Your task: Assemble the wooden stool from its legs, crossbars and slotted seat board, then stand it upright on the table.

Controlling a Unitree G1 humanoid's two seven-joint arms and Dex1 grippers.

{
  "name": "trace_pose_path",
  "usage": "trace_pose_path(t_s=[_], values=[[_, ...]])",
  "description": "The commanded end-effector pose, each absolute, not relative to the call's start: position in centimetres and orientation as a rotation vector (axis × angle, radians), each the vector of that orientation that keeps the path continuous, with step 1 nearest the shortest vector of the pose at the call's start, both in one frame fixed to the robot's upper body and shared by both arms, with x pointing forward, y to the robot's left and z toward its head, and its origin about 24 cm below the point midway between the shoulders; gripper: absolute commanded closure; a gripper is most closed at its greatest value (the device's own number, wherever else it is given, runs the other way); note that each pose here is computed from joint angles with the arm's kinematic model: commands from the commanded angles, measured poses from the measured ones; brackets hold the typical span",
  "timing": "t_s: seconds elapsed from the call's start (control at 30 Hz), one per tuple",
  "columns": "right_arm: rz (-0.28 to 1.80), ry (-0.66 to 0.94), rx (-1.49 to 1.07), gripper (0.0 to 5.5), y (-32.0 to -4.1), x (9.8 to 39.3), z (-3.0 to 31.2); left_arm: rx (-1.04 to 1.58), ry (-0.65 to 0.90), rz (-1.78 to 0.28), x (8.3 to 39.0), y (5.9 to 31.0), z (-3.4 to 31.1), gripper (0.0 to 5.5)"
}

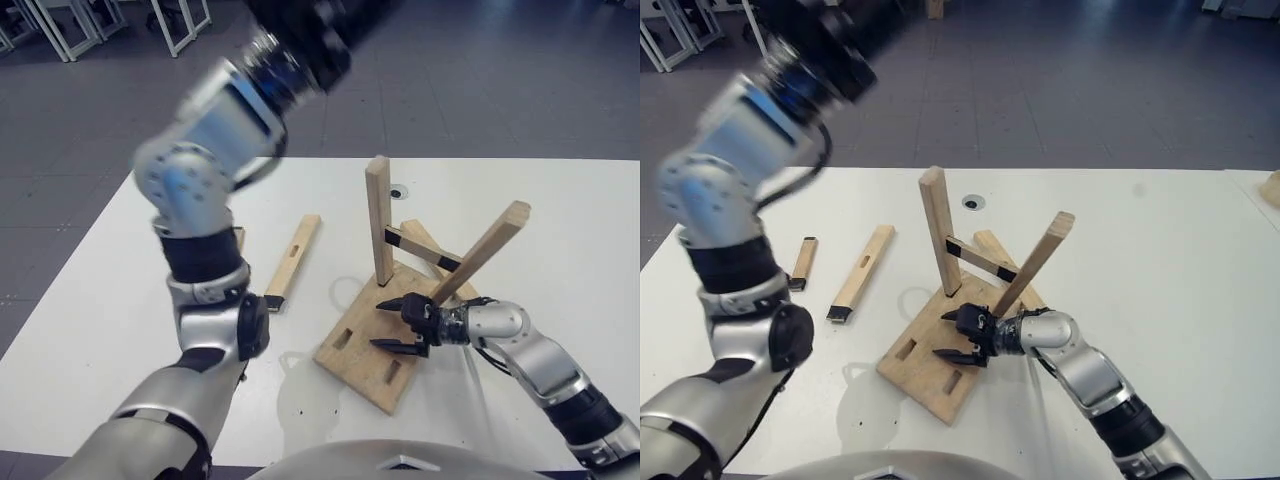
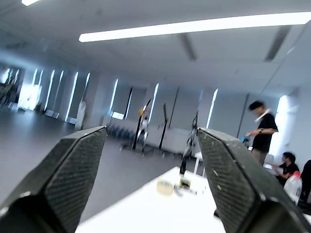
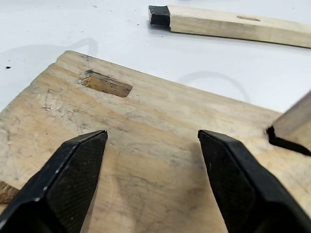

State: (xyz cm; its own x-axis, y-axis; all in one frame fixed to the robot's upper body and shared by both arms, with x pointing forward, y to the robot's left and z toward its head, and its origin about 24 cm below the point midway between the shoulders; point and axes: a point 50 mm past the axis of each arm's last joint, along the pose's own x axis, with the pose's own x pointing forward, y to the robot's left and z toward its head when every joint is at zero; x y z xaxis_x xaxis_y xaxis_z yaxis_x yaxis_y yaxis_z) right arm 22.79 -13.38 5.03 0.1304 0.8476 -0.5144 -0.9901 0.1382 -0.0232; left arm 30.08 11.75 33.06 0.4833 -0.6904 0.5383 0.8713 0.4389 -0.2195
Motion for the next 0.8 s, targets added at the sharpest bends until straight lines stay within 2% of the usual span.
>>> trace_pose_path(t_s=[0.03,0.1,0.17,0.3,0.4,0.47,0.53,0.6,0.67,0.8], values=[[1.404,0.567,-0.538,2.05,-16.8,27.6,5.6,-0.519,-0.468,-1.023,28.8,13.3,35.3,2.06],[1.408,0.505,-0.572,2.05,-15.8,30.1,7.3,-0.505,-0.433,-0.98,29.2,13.4,34.7,2.06],[1.411,0.429,-0.532,2.05,-14.6,30.9,8.5,-0.492,-0.4,-0.931,29.7,13.6,33.8,2.06],[1.404,0.346,-0.455,2.05,-14.2,29.3,9.4,-0.481,-0.356,-0.783,30.2,15.7,31.7,2.06],[1.377,0.299,-0.419,2.05,-14.5,27.1,10.7,-0.463,-0.294,-0.558,30.2,19.5,29.1,2.06],[1.295,0.283,-0.414,2.05,-15.5,25.2,11.6,-0.386,-0.163,-0.334,29.7,23.2,25.0,2.06],[1.147,0.254,-0.376,2.05,-16.1,23.7,12.4,-0.26,0.007,-0.163,28.4,25.7,20.3,2.06],[0.968,0.215,-0.298,2.05,-15.9,22.6,12.7,-0.167,0.177,-0.082,26.7,26.2,15.7,2.06],[0.881,0.209,-0.206,2.05,-14.5,21.4,12.3,-0.138,0.312,-0.057,25.3,25.8,11.7,2.06],[0.875,0.231,-0.142,2.05,-12.7,20.2,12.2,-0.103,0.425,-0.025,24.4,25.7,7.7,2.06]])
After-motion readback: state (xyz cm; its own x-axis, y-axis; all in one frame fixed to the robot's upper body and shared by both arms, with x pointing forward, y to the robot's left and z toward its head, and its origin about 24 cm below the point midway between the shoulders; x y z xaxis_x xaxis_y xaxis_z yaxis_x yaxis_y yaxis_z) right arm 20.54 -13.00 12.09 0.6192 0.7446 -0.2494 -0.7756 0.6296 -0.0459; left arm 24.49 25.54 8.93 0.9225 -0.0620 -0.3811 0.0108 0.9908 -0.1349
